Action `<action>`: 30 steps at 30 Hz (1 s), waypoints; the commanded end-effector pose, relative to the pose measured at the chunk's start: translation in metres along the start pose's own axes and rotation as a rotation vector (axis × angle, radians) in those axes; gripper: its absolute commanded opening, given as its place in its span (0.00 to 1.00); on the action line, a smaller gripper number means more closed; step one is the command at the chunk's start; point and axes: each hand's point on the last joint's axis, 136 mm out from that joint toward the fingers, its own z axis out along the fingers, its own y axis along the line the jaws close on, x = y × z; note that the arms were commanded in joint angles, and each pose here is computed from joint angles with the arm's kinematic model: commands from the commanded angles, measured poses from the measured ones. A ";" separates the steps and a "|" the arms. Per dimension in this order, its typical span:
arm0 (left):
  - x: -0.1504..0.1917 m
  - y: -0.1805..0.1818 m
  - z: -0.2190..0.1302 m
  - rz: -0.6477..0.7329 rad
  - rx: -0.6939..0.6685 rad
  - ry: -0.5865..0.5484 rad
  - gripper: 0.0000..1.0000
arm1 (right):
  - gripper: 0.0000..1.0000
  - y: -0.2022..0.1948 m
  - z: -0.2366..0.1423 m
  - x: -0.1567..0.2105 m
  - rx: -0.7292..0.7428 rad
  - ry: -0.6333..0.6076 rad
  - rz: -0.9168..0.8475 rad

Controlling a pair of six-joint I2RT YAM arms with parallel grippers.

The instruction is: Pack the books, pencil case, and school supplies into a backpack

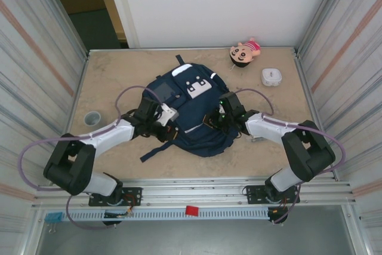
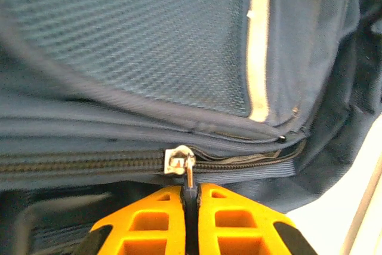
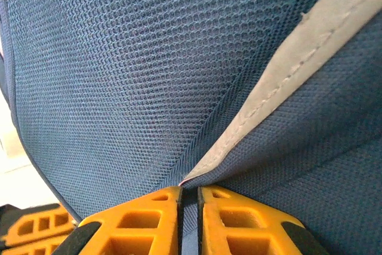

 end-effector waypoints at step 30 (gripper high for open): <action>-0.021 -0.050 -0.030 1.046 -0.165 -0.028 0.83 | 0.51 0.017 -0.113 0.004 -0.110 -0.087 -0.195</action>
